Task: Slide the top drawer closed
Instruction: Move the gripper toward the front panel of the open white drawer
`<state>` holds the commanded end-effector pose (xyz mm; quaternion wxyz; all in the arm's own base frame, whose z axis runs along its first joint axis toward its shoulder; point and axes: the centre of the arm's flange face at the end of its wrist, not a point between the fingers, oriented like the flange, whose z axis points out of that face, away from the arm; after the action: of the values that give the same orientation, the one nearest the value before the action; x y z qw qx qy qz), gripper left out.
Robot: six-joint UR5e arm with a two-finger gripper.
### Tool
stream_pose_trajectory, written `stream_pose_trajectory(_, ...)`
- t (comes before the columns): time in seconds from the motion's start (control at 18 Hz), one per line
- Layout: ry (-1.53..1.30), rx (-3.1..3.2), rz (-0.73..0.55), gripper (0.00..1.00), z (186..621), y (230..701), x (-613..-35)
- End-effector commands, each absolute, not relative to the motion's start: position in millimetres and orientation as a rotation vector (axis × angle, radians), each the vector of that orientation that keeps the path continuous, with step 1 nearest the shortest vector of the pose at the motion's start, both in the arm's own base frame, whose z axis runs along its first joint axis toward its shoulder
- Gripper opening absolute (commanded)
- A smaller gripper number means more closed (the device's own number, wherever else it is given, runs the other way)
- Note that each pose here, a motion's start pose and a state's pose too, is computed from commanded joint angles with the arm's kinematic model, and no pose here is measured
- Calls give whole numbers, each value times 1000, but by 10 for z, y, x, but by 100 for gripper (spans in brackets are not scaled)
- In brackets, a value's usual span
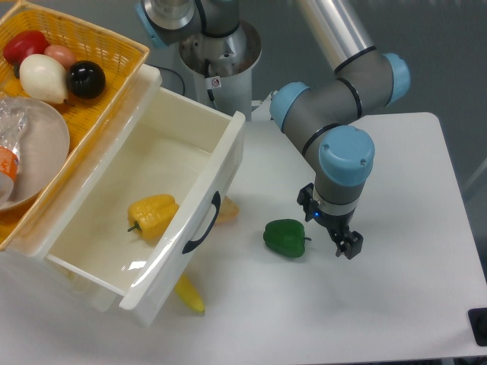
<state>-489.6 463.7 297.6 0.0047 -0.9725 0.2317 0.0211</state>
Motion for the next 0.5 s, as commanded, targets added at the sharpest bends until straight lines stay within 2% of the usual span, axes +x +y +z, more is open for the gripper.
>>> stream_pose_trajectory(0.22, 705, -3051, 64, 100, 2980, 4674, -4824)
stream_pose_trajectory(0.39, 416, -3110, 29, 100, 2820, 4744, -4602)
stream_pose_trajectory(0.5, 350, -3116, 31, 100, 2770, 4747, -4537)
